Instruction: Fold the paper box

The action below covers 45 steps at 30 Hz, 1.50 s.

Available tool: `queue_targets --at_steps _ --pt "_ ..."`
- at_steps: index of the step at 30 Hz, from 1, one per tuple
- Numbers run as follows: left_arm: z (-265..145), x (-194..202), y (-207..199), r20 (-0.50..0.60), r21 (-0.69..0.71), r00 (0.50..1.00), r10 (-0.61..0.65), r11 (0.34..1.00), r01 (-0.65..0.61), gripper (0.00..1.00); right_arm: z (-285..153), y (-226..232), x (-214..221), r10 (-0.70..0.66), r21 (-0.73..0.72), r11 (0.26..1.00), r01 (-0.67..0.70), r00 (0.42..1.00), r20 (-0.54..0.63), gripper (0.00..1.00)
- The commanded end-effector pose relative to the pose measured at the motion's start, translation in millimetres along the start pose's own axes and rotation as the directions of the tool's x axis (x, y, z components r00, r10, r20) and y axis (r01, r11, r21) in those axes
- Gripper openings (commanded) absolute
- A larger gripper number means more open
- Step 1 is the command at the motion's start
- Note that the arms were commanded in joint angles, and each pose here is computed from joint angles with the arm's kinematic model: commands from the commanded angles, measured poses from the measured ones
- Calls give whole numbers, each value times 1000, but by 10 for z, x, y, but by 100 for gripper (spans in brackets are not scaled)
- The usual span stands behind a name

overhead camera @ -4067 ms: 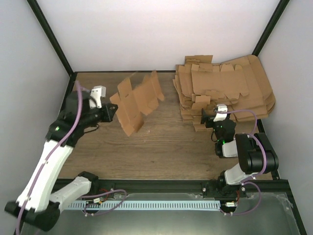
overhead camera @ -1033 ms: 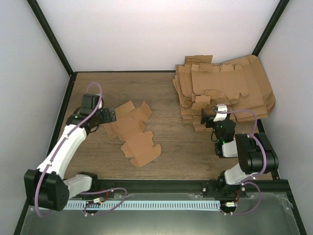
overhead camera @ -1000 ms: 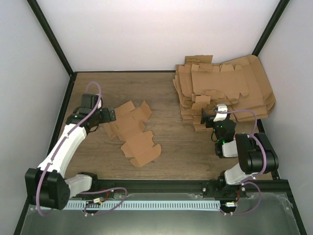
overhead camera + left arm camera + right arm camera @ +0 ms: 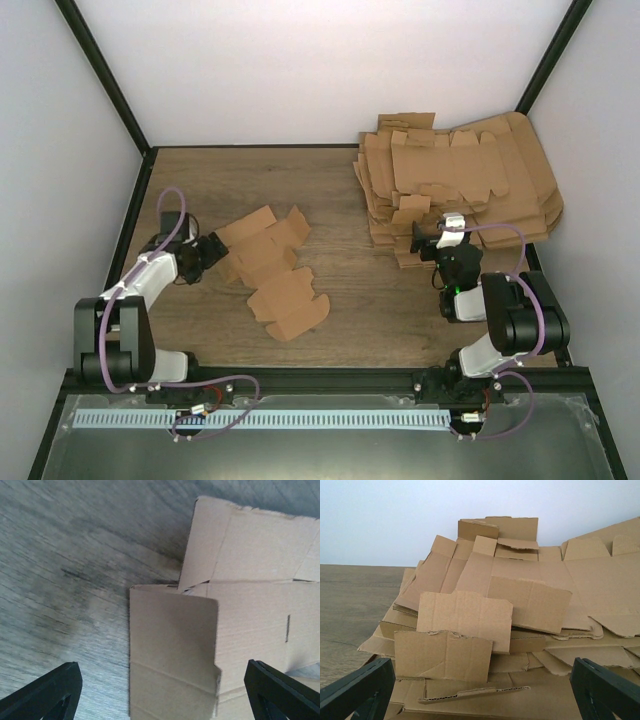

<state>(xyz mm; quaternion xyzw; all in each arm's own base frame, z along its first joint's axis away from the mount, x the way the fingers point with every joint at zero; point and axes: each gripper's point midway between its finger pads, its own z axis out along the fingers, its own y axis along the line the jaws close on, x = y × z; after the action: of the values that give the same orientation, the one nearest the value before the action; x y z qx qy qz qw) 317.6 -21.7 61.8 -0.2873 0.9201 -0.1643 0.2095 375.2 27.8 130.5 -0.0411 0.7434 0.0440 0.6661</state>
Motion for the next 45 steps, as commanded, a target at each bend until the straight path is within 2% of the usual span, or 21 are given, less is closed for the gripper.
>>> queue_targets --at_steps 1,8,12,18,21,33,45 --pt "52 42 55 11 0 999 -44 999 44 89 45 -36 -147 1 7 1000 -2 999 47 100" --pt "127 120 57 -2 -10 999 -41 999 41 79 45 -36 -148 1 8 1000 -2 999 48 100" --pt "124 90 47 8 -17 1000 -26 1000 26 60 45 -37 -145 1 8 1000 -2 999 47 100" --pt "41 16 -101 16 6 999 45 999 -45 22 45 -38 -148 1 9 1000 -2 999 48 100" --pt "-29 5 -202 11 13 995 101 995 -101 10 45 -38 -145 1 9 1000 -2 999 47 100" --pt "-148 187 -586 -33 181 960 279 946 -269 4 45 -36 -149 1 8 1000 -2 999 49 100" --pt "-160 270 -719 -83 223 907 412 895 -386 4 45 -36 -146 2 8 1000 -2 999 47 100"
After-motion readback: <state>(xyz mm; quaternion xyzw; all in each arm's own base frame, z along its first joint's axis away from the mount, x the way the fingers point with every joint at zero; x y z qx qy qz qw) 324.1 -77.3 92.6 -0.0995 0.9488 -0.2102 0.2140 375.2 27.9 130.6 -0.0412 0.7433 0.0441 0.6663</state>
